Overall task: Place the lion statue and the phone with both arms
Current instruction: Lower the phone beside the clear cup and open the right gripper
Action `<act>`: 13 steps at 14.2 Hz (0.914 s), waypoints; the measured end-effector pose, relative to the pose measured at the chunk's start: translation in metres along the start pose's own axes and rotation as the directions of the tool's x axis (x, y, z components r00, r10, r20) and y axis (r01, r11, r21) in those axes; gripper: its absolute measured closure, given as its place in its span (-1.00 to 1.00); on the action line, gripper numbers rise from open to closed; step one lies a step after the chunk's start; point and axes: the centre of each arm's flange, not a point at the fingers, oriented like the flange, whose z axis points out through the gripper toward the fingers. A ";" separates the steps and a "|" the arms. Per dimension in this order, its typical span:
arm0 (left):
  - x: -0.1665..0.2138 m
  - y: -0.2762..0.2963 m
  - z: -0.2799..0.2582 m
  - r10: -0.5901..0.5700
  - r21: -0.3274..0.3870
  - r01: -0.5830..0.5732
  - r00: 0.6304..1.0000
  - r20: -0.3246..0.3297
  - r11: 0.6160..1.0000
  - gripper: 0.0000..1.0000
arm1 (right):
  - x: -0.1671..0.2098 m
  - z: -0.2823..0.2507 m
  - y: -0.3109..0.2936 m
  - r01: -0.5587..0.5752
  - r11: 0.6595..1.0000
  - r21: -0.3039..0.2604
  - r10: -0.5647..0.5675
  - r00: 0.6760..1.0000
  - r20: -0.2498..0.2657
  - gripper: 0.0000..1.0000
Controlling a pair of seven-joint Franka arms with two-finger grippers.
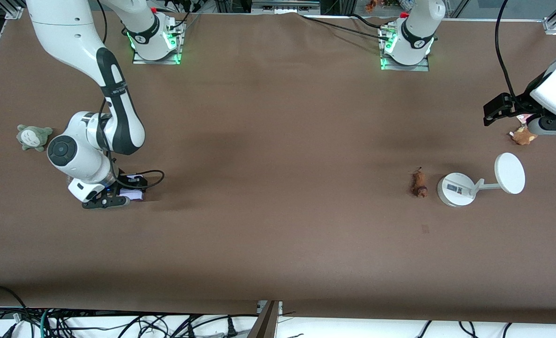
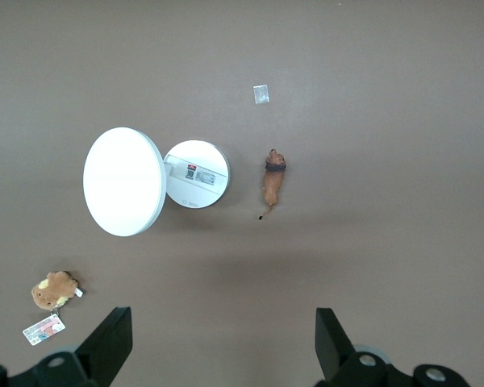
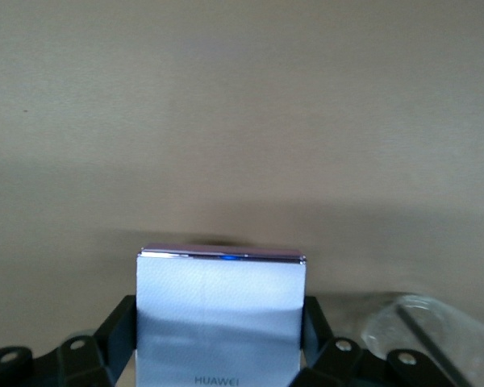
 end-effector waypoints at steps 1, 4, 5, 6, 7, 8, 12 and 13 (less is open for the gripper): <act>0.000 -0.001 0.000 -0.001 0.000 0.001 1.000 0.000 1.000 -1.00 | 0.000 0.004 -0.004 0.002 1.000 0.004 -0.002 1.000 0.000 -0.67; 0.000 -0.002 0.000 -0.004 0.000 0.004 1.000 0.000 1.000 -1.00 | -0.001 0.016 -0.009 0.007 1.000 0.001 -0.007 1.000 0.002 -0.67; 0.000 -0.002 0.000 -0.004 0.000 0.004 1.000 0.000 1.000 -1.00 | -0.002 0.019 -0.010 0.008 1.000 0.000 -0.008 1.000 0.002 -0.67; 0.000 -0.002 0.000 -0.004 0.000 0.004 1.000 0.000 1.000 -1.00 | -0.002 0.021 -0.010 0.009 1.000 -0.001 -0.009 1.000 0.002 -0.67; 0.000 -0.002 0.000 -0.004 0.000 0.004 1.000 0.000 1.000 -1.00 | -0.002 0.022 -0.011 0.010 1.000 -0.001 -0.010 1.000 0.002 -0.67; 0.000 -0.002 0.000 -0.004 0.000 0.004 1.000 0.000 1.000 -1.00 | -0.002 0.023 -0.011 0.010 1.000 -0.002 -0.010 1.000 0.003 -0.67; 0.000 -0.002 0.000 -0.004 0.000 0.004 1.000 0.000 1.000 -1.00 | -0.003 0.027 -0.011 0.010 1.000 -0.004 -0.010 1.000 0.008 -0.67; 0.000 -0.002 0.000 -0.004 0.000 0.004 1.000 0.000 1.000 -1.00 | -0.003 0.028 -0.011 0.010 1.000 -0.005 -0.010 1.000 0.007 -0.67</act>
